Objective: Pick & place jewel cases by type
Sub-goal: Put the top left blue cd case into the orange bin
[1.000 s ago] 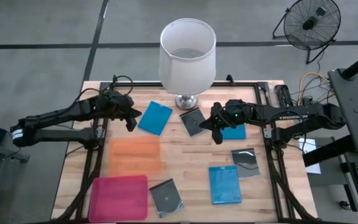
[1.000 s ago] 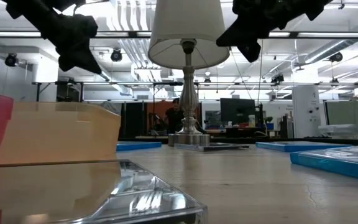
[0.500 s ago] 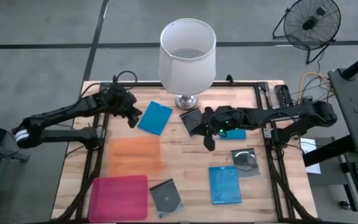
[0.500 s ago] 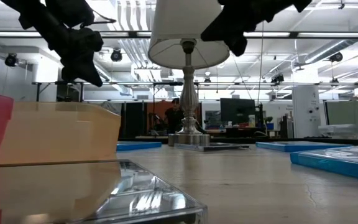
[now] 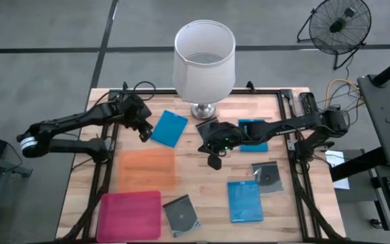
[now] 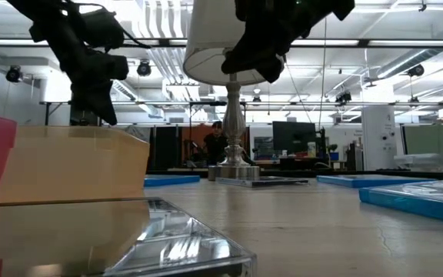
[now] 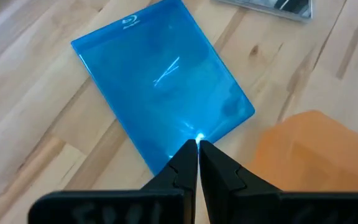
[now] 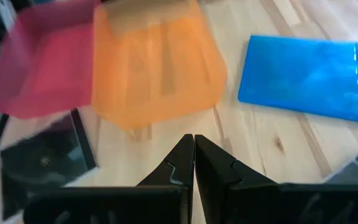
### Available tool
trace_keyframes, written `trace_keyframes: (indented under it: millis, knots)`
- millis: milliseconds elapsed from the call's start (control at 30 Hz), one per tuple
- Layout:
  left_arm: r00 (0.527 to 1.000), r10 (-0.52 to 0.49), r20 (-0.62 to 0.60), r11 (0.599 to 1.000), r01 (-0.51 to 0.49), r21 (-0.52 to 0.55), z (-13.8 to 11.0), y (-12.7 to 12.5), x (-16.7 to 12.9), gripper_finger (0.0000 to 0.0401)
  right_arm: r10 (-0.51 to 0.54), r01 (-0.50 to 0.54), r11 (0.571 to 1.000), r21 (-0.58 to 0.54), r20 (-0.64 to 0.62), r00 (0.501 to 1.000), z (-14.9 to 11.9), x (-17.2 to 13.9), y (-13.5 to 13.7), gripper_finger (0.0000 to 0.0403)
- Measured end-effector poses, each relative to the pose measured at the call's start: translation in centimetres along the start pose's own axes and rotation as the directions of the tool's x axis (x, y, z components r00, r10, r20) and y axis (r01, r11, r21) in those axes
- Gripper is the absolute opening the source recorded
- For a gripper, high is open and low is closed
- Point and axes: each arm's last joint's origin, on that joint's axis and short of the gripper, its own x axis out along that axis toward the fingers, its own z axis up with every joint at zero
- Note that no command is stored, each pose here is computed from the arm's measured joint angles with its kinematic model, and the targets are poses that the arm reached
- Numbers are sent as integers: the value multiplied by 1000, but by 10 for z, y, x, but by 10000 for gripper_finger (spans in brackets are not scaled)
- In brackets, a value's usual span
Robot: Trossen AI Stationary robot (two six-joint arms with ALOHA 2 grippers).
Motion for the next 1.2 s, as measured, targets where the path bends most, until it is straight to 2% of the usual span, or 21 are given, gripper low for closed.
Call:
trace_keyframes:
  millis: [200,400,633,900,1200]
  knots:
    - [998,64,-30,997,-63,43,1,4,8,0,-41,42,999,11,-83,996,-1,15,-1,9]
    - [993,74,-97,997,-71,40,1,7,21,0,-46,48,999,15,-97,994,-2,23,-2,9]
    - [992,-14,-126,999,17,30,2,5,25,0,-42,45,999,31,-95,995,-2,22,-1,9]
    - [989,75,-130,996,-69,50,2,8,27,0,-70,73,997,28,-91,993,-3,22,-2,9]
    - [974,132,-183,991,-125,50,1,11,39,0,-107,113,993,37,-144,984,-13,39,-7,9]
